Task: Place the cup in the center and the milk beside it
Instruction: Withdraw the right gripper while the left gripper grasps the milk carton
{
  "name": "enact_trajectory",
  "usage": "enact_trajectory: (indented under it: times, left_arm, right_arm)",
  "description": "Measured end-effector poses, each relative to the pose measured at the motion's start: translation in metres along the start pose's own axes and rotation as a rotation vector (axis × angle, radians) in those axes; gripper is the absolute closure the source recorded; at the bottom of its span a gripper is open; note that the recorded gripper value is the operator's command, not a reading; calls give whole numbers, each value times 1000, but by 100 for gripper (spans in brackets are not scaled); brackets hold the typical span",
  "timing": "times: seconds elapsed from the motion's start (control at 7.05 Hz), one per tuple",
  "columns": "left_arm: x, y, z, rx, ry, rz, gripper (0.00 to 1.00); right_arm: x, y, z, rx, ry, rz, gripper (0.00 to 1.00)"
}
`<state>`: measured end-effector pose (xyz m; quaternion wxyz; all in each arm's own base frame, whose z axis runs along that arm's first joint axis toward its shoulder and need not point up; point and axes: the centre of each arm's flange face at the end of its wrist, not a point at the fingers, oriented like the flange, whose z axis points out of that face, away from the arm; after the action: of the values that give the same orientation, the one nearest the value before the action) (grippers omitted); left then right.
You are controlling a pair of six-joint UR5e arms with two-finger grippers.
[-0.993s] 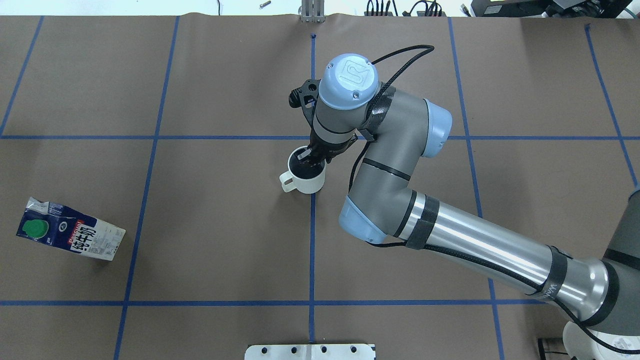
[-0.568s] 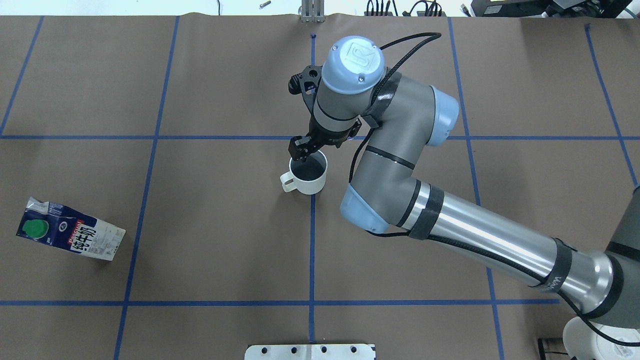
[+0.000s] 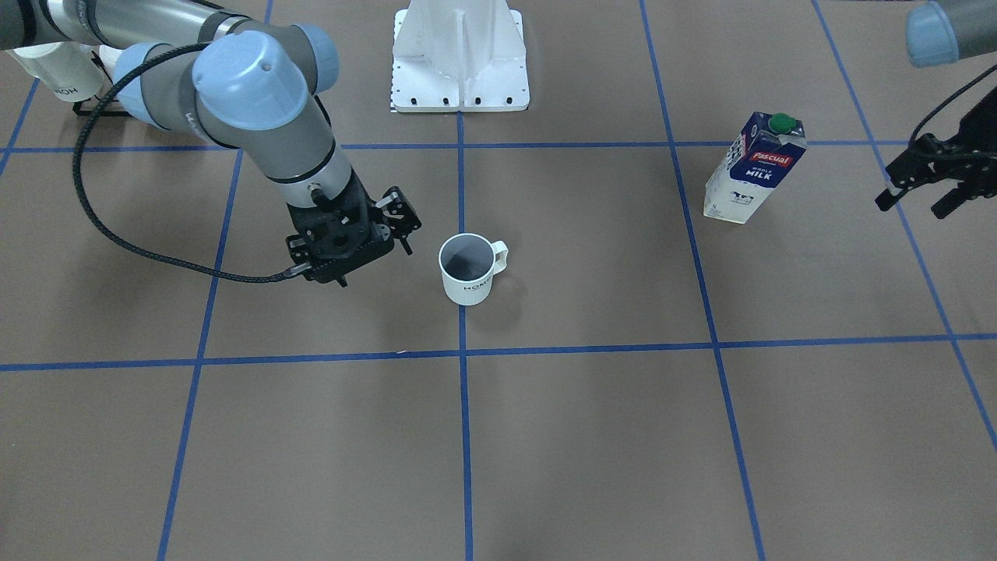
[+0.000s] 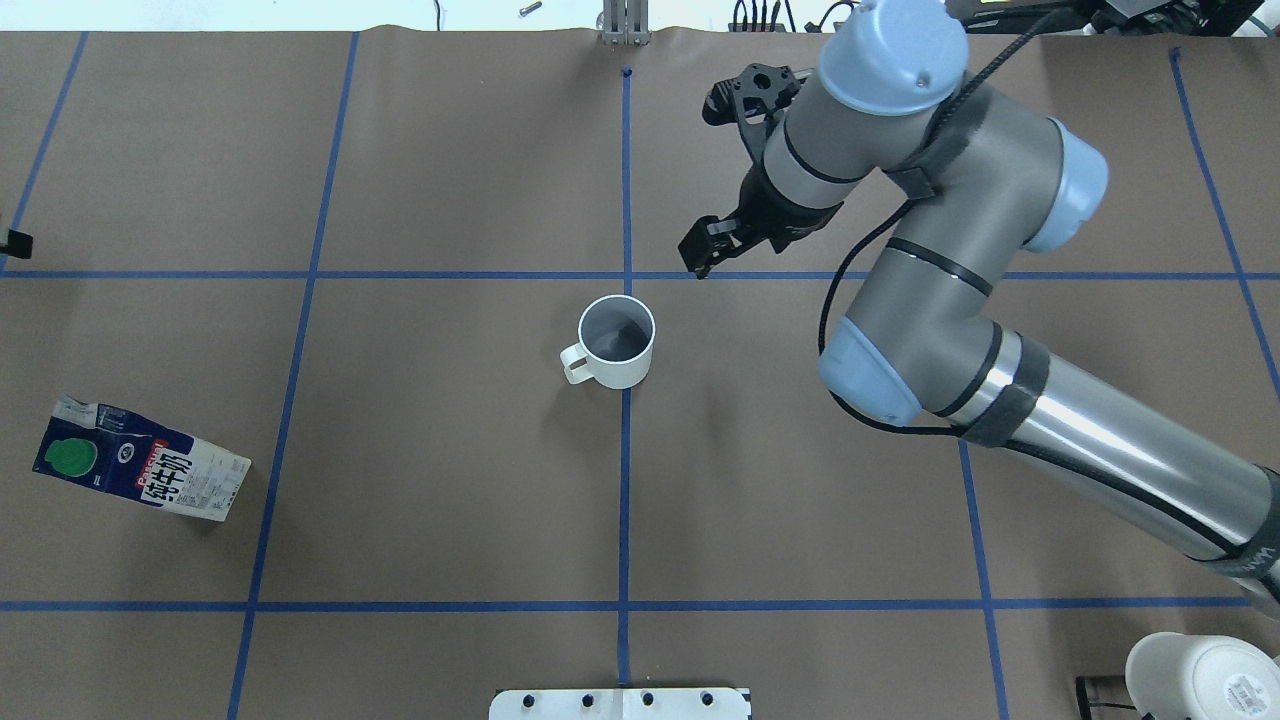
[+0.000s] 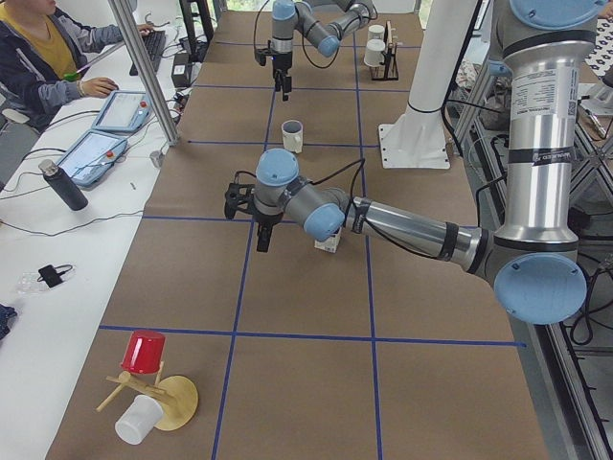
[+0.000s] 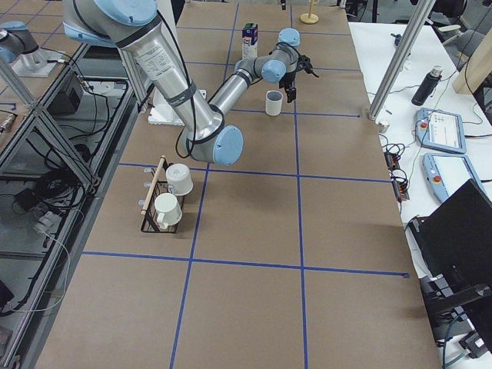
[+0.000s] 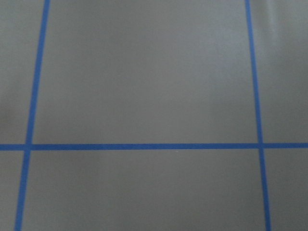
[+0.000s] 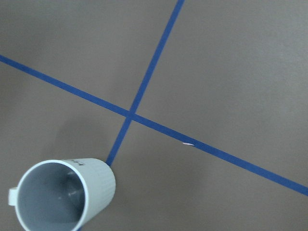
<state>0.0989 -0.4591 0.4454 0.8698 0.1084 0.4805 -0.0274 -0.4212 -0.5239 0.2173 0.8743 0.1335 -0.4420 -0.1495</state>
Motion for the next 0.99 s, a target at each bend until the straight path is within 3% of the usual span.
enact_trajectory:
  times: [0.43, 0.71, 0.99]
  left_arm:
    - [48, 68, 16, -59, -28, -20, 2]
    - [84, 90, 13, -95, -31, -21, 2]
    - [94, 98, 17, -76, -84, 15, 2]
  right_arm:
    - [102, 46, -13, -19, 63, 95, 0]
    - [131, 59, -10, -36, 87, 129, 0]
    - [146, 67, -4, -47, 107, 142, 0]
